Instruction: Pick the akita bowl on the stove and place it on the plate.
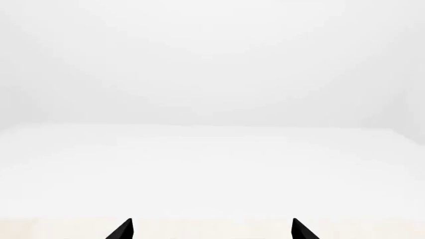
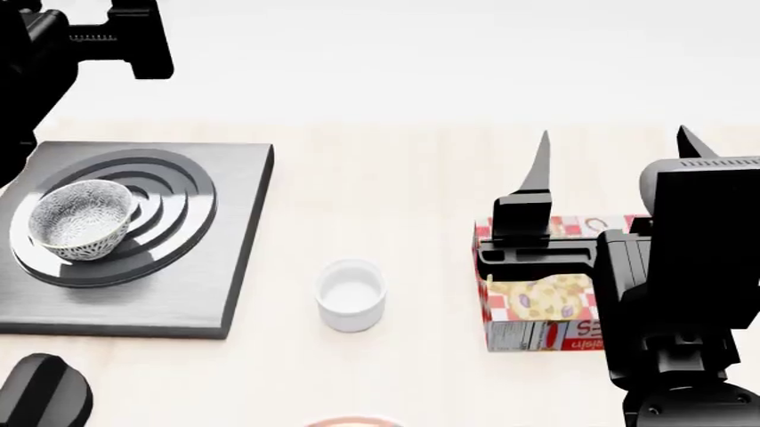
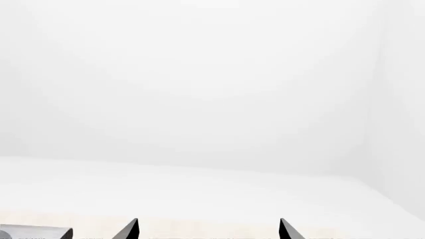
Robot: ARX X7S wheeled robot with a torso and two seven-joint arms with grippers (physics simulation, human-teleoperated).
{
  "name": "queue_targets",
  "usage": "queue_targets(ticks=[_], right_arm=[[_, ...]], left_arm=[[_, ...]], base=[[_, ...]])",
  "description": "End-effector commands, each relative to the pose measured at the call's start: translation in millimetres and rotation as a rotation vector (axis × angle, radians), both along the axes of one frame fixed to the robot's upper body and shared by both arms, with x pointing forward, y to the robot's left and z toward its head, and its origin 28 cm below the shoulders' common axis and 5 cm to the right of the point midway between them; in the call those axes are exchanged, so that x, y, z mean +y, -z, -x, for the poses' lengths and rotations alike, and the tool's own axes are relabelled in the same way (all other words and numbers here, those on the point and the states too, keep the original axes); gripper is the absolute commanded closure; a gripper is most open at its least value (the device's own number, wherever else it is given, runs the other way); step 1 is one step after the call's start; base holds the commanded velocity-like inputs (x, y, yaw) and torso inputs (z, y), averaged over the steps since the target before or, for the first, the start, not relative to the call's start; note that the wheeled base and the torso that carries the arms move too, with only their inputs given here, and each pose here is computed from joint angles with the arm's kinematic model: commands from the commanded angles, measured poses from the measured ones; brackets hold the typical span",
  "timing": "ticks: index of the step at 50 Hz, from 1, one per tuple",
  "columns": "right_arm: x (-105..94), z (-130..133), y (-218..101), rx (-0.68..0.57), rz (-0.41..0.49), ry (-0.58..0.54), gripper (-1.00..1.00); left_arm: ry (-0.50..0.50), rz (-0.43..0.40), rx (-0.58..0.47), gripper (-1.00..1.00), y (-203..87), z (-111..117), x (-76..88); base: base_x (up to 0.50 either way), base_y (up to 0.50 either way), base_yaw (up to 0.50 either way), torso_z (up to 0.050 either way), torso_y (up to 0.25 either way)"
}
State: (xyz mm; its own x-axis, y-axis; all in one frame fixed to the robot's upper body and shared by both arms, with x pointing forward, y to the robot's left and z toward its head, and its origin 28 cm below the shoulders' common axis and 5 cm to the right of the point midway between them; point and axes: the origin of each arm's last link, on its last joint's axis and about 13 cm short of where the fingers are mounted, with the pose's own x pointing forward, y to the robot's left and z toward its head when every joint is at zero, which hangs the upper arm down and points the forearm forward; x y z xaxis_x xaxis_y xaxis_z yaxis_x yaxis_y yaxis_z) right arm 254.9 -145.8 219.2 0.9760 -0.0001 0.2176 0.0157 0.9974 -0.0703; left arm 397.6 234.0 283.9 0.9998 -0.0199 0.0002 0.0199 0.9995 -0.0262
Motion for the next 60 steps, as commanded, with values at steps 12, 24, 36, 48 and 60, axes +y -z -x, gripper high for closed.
queue_targets(ticks=[12,24,36,48,60], right_arm=[[0.1,0.0,0.0,0.0,0.0,-0.001,-1.0],[0.1,0.0,0.0,0.0,0.0,0.0,-1.0],[0.1,0.0,0.0,-0.001,0.0,-0.001,-1.0],[0.1,0.0,0.0,0.0,0.0,0.0,-1.0],[0.1,1.5,-0.9,-0.001,0.0,-0.006,-1.0]], left_arm=[[-0.009,0.005,-0.013,-1.0,2.6,0.2,1.2],[0.008,-0.022,-0.023,-1.0,5.3,-0.4,-0.5],[0.014,-0.03,-0.038,-1.0,5.3,0.5,-0.3],[0.042,-0.042,0.001,-1.0,8.3,0.9,-3.7],[0.001,-0.119,0.124,-1.0,14.8,0.4,-7.4]], base=[[0.0,0.0,0.0,0.018,-0.115],[0.0,0.0,0.0,0.022,-0.145],[0.0,0.0,0.0,0.008,-0.046],[0.0,0.0,0.0,0.01,-0.106],[0.0,0.0,0.0,0.0,0.0]])
